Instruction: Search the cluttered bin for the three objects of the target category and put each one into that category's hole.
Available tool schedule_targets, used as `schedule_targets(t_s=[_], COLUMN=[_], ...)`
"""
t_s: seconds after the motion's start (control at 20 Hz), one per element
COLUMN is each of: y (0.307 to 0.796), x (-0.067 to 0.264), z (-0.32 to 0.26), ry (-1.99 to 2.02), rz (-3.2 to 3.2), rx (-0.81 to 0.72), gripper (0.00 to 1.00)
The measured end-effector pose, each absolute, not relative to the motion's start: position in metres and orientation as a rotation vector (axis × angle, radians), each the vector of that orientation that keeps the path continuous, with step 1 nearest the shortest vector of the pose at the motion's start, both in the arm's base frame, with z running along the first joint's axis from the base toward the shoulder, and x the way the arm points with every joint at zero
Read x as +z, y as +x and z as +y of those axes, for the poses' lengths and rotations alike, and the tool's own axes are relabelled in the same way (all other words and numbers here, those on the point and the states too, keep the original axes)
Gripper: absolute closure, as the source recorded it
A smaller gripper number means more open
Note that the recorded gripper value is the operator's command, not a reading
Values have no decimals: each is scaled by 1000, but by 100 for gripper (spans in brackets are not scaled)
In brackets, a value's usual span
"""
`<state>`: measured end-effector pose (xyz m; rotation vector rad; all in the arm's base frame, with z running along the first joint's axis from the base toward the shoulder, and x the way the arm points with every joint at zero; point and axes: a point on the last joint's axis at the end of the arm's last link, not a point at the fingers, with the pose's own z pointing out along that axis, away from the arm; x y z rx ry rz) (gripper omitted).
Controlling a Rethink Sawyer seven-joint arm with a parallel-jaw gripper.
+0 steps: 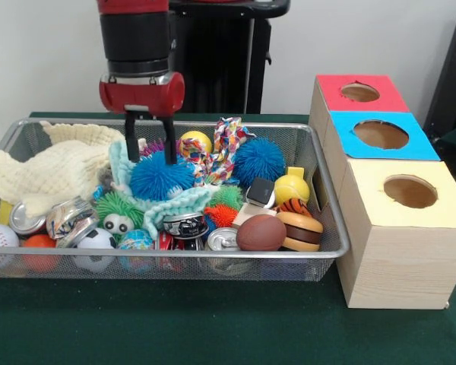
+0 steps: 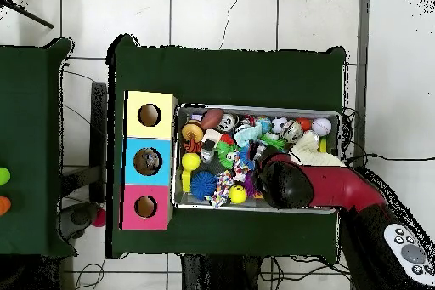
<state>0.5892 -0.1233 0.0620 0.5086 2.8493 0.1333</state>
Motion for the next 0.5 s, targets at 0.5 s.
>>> schedule_targets(t_s=[0.5], y=[580], x=[31], z=[-150], ry=[386], rz=[2908], rx=[44], gripper=[0])
